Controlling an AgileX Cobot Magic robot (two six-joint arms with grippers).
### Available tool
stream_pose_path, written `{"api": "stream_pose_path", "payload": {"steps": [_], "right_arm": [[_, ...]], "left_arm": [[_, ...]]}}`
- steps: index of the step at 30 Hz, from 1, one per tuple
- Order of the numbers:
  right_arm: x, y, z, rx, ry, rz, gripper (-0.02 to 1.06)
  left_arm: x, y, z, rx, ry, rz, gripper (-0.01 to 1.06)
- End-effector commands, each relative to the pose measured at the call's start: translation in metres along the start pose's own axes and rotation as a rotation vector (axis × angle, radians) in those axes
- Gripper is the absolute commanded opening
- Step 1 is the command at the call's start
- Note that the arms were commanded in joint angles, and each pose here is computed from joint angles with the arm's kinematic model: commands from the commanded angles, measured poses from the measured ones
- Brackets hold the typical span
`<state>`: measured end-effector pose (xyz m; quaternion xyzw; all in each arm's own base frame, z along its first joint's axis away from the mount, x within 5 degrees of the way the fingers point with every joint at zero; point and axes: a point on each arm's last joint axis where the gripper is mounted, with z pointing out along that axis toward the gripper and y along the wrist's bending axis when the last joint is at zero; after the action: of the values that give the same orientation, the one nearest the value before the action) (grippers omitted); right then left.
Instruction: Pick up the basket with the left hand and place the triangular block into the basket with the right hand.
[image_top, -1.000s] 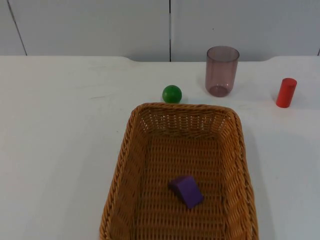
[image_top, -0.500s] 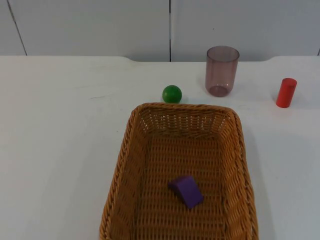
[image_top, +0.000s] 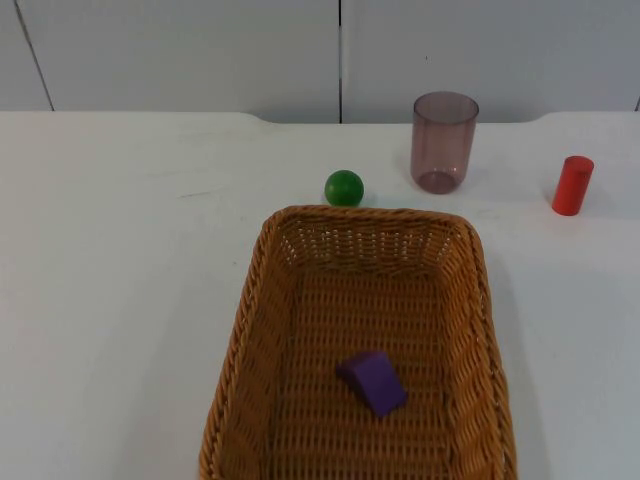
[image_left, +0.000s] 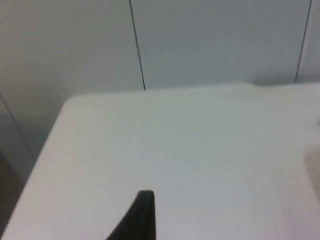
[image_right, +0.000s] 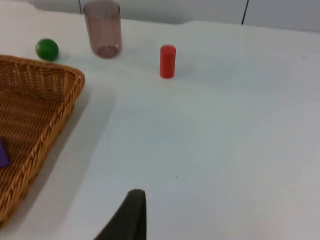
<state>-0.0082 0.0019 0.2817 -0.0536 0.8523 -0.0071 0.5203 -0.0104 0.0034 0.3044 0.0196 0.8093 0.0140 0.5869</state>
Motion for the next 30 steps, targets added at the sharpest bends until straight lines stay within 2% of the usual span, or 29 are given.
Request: {"api": "stream_pose_path", "payload": {"steps": [1, 3, 8, 11, 16, 30], "right_arm": [[0.001, 0.0, 0.001, 0.0, 0.0, 0.003, 1.04], [0.001, 0.0, 0.001, 0.0, 0.0, 0.003, 1.04], [0.001, 0.0, 0.001, 0.0, 0.0, 0.003, 1.04], [0.001, 0.0, 0.001, 0.0, 0.0, 0.003, 1.04], [0.001, 0.0, 0.001, 0.0, 0.0, 0.003, 1.04], [0.001, 0.0, 0.001, 0.0, 0.0, 0.003, 1.04]], "left_arm": [[0.006, -0.001, 0.004, 0.006, 0.035, -0.022, 1.05], [0.013, -0.001, 0.01, 0.003, 0.069, -0.018, 1.05], [0.014, -0.001, 0.01, 0.003, 0.078, -0.025, 1.05], [0.019, -0.001, 0.009, 0.002, 0.135, -0.044, 1.05], [0.026, 0.0, 0.014, -0.013, 0.176, -0.031, 1.05], [0.027, 0.0, 0.015, -0.013, 0.178, -0.031, 1.05]]}}
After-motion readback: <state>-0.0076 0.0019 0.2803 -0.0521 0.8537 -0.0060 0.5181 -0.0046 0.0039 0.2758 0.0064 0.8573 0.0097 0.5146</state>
